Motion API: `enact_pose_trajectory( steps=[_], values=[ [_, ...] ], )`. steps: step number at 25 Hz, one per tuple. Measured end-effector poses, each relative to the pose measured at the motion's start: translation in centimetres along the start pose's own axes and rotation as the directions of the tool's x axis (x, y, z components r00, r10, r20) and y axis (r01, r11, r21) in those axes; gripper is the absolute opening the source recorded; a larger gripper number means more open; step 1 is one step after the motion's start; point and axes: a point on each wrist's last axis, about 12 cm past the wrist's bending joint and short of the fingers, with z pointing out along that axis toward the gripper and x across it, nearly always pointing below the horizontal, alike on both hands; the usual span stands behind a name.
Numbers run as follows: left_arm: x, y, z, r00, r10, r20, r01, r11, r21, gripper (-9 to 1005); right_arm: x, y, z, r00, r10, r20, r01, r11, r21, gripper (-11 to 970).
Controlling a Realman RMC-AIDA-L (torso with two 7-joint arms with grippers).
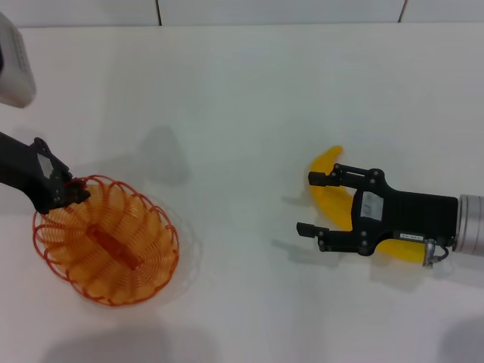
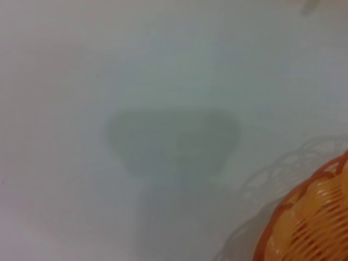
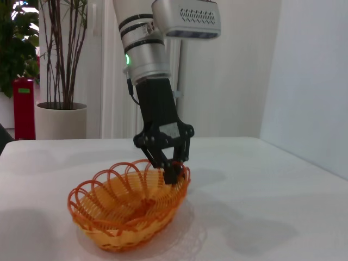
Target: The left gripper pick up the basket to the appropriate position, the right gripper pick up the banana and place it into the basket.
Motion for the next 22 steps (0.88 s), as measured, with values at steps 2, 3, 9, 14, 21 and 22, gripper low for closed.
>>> enact_pose_trajectory(
  steps=[2, 3, 9, 14, 21, 22],
  values=[
    [0.2, 0.1, -0.7, 0.999, -0.032, 0.038, 0.032, 0.999, 0.012, 116, 0.0, 0.0, -0.1, 1.000, 0.001, 0.000, -0.001, 1.000, 0.002, 794],
    [0.3, 0.2, -1.2, 0.997, -0.052, 0.062, 0.051, 0.999, 0.019, 116, 0.0, 0.0, -0.1, 1.000, 0.001, -0.001, -0.001, 1.000, 0.003, 794],
    [1.7, 1.0, -3.7, 0.930, -0.308, 0.202, 0.305, 0.951, 0.048, 90, 0.0, 0.0, -0.1, 1.000, -0.004, 0.002, 0.004, 1.000, 0.007, 794],
    [0.9, 0.9, -1.6, 0.854, -0.460, 0.244, 0.464, 0.885, 0.044, 74, 0.0, -0.1, 0.0, 1.000, -0.006, 0.004, 0.006, 1.000, 0.008, 794],
    [-1.6, 1.5, 2.4, 0.806, -0.542, 0.237, 0.544, 0.837, 0.064, 73, -0.2, -0.3, 0.4, 1.000, -0.013, 0.006, 0.013, 1.000, 0.004, 793],
    [-1.9, 1.5, 2.7, 0.807, -0.543, 0.232, 0.543, 0.837, 0.071, 73, -0.3, -0.4, 0.4, 1.000, -0.016, 0.007, 0.016, 1.000, 0.002, 793]
  ],
)
